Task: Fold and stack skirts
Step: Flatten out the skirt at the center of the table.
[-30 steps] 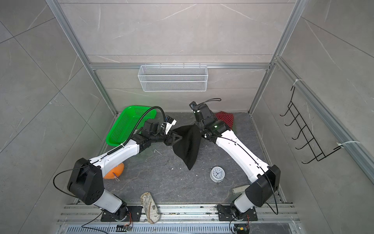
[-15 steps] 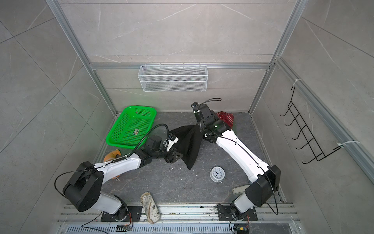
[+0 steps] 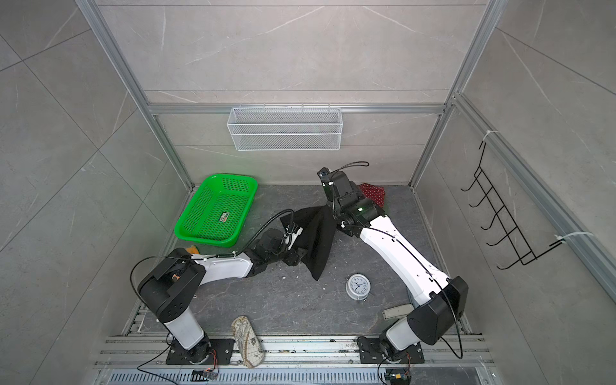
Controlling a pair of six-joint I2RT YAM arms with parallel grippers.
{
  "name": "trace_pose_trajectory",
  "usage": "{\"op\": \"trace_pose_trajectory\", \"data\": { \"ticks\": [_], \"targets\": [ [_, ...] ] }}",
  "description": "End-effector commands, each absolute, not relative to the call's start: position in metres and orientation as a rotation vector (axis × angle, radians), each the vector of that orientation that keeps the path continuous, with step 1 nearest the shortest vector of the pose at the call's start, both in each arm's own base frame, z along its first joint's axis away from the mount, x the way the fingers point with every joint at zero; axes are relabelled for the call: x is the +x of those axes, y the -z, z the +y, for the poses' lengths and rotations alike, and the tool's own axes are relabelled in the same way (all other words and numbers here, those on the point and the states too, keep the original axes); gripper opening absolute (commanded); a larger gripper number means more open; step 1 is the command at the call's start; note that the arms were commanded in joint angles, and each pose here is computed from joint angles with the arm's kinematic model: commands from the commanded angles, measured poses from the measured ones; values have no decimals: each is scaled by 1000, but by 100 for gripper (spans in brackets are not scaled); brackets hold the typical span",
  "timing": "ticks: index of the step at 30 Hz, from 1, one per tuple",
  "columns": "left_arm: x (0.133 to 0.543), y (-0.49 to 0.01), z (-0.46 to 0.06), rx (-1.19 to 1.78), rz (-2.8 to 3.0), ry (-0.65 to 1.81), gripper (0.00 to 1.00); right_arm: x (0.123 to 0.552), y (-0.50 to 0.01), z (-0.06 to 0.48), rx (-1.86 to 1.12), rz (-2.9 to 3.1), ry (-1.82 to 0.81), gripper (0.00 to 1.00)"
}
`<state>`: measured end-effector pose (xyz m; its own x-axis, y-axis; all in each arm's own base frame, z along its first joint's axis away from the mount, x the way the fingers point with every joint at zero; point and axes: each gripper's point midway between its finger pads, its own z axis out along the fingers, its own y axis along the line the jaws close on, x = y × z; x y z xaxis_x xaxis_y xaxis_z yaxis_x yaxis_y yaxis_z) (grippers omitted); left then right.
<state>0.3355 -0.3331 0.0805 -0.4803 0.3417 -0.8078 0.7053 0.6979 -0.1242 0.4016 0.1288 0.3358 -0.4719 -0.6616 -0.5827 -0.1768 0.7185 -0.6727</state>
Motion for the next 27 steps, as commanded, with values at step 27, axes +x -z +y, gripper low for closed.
{"op": "trace_pose_trajectory", "data": {
  "ticks": [27],
  "targets": [
    [316, -140, -390, 909, 1749, 737, 69, 398, -332, 105, -567, 2061, 610, 0]
  ]
}}
